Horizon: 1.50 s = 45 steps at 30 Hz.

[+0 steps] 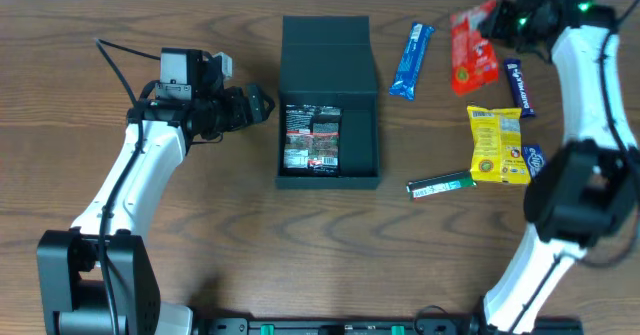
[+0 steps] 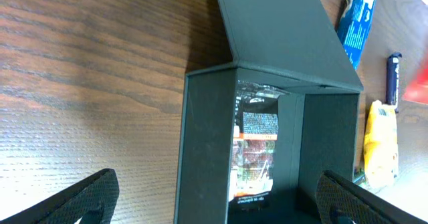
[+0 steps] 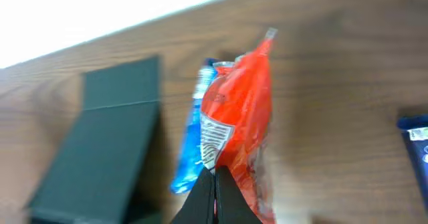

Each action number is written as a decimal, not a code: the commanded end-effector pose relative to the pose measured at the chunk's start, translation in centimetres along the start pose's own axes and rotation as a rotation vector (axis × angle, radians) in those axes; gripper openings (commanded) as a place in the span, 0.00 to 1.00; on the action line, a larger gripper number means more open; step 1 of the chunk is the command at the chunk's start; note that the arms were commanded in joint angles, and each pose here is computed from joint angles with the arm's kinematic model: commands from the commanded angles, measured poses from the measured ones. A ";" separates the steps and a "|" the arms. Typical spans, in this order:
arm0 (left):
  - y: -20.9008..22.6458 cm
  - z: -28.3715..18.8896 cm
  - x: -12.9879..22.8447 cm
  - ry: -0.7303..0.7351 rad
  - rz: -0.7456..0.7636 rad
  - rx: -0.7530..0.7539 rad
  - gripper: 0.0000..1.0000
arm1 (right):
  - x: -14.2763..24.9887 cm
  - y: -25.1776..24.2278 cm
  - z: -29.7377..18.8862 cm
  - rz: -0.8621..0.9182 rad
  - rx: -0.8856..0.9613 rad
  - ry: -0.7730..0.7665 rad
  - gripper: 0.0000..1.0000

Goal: Pack container
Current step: 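Carry the red bag with the right gripper and lower it into the box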

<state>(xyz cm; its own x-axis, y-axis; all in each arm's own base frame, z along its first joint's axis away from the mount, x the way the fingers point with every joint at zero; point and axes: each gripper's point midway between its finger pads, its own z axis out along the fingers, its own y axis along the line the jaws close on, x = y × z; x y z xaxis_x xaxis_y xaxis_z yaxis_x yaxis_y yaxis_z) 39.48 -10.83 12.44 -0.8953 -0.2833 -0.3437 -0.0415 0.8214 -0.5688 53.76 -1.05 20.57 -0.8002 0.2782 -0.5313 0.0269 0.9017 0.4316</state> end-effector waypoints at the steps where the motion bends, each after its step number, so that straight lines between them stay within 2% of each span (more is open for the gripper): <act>1: 1.4 -0.1 -0.9 -0.024 0.002 -0.027 0.95 | -0.8 6.9 -5.0 -0.125 -0.077 -0.068 0.01; 3: 2.2 -0.6 -1.5 -0.044 -0.015 -0.033 0.95 | 1.0 11.1 -6.5 -0.157 -0.158 -0.033 0.01; 6: 3.4 -1.2 -2.3 -0.067 -0.042 -0.041 0.95 | 4.3 16.1 -7.0 -0.105 -0.295 0.077 0.02; 11: 4.8 -2.3 -3.2 -0.092 -0.057 -0.036 0.95 | 9.8 21.6 -4.1 0.001 -0.455 0.259 0.01; 17: 6.1 -3.3 -3.9 -0.111 -0.073 -0.014 0.95 | 15.6 22.4 1.4 0.185 -0.524 0.394 0.01; 24: 7.1 -4.1 -4.4 -0.129 -0.083 -0.005 0.95 | 19.9 21.8 5.4 0.372 -0.470 0.438 0.01; 31: 7.1 -4.1 -4.3 -0.127 -0.069 -0.006 0.95 | 22.9 23.4 6.8 0.408 -0.391 0.442 0.01; 39: 7.1 -4.1 -4.3 -0.127 -0.051 -0.006 0.95 | 25.6 20.4 7.4 0.463 -0.197 0.486 0.01; 45: 7.1 -4.1 -4.3 -0.128 -0.046 -0.007 0.95 | 26.5 19.7 8.1 0.410 -0.186 0.498 0.01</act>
<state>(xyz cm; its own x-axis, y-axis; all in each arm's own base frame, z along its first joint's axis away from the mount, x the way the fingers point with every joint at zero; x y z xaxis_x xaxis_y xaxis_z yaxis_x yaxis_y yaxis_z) 41.14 -1.82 13.30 -0.8232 -0.4004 -0.4025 -0.1024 0.8021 -0.5884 37.93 26.78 9.83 -0.9181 0.3803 0.1114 0.3500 0.6462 0.6782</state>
